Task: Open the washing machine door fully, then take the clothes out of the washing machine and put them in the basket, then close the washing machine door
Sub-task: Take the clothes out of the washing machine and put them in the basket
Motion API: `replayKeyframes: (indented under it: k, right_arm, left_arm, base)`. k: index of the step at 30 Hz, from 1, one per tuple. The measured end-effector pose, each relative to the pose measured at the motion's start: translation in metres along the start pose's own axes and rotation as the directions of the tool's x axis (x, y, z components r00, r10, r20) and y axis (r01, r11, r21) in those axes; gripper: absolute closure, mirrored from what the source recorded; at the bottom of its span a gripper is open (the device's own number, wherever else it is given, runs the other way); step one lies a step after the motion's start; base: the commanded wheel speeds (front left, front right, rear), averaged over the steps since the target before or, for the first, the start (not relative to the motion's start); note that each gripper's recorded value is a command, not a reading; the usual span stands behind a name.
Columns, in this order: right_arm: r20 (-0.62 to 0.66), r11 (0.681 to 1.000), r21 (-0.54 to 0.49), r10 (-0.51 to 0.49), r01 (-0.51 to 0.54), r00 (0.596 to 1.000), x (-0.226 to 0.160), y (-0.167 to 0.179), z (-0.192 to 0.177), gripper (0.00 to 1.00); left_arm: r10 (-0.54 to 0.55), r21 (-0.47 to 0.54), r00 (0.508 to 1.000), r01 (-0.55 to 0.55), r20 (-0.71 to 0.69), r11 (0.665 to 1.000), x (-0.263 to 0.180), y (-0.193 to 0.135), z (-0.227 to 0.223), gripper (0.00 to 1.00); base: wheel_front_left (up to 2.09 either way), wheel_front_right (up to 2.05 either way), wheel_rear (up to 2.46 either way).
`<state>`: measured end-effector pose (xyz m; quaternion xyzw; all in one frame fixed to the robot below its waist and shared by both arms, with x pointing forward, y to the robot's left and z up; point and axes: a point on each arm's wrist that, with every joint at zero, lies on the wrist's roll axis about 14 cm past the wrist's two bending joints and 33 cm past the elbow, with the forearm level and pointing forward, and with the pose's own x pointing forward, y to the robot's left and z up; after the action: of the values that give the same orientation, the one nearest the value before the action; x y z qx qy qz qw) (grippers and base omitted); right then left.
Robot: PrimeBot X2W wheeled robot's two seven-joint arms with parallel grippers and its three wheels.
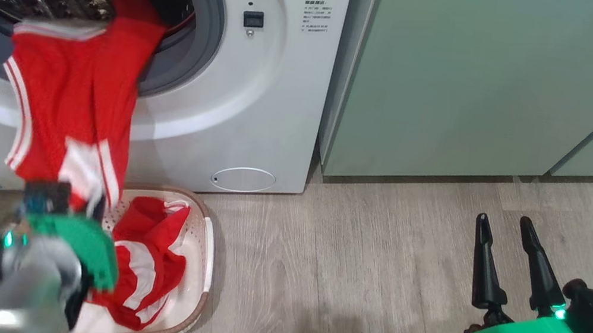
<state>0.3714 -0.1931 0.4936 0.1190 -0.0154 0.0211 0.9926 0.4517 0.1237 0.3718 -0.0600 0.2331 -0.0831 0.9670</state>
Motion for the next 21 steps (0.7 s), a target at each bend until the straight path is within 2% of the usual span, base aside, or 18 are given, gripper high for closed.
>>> replayKeyframes:
  k: [4, 9, 14, 21]
  right_arm:
    - [-0.006, 1.000, 0.001, -0.002, 0.002, 1.000, -0.002, -0.001, -0.002, 0.00]
    - [-0.027, 1.000, -0.001, -0.009, 0.009, 1.000, 0.000, -0.004, -0.009, 0.00]
    - [-0.045, 1.000, -0.006, -0.021, 0.021, 0.999, 0.007, -0.009, -0.015, 0.00]
    - [-0.068, 0.998, -0.020, -0.052, 0.051, 0.996, 0.018, -0.022, -0.023, 0.00]
  left_arm:
    - [-0.004, -0.001, 0.993, 0.004, -0.121, 1.000, -0.016, 0.001, -0.046, 1.00]
    - [-0.005, -0.009, 0.974, 0.003, -0.228, 1.000, -0.020, 0.001, -0.076, 1.00]
    - [-0.014, -0.015, 0.930, 0.009, -0.368, 1.000, -0.017, -0.002, -0.105, 1.00]
    - [-0.052, -0.043, 0.871, 0.036, -0.488, 0.998, -0.002, -0.015, -0.129, 1.00]
  base:
    - [0.00, 0.00, 0.00]
    - [0.00, 0.00, 0.00]
    - [0.00, 0.00, 0.00]
    - [0.00, 0.00, 0.00]
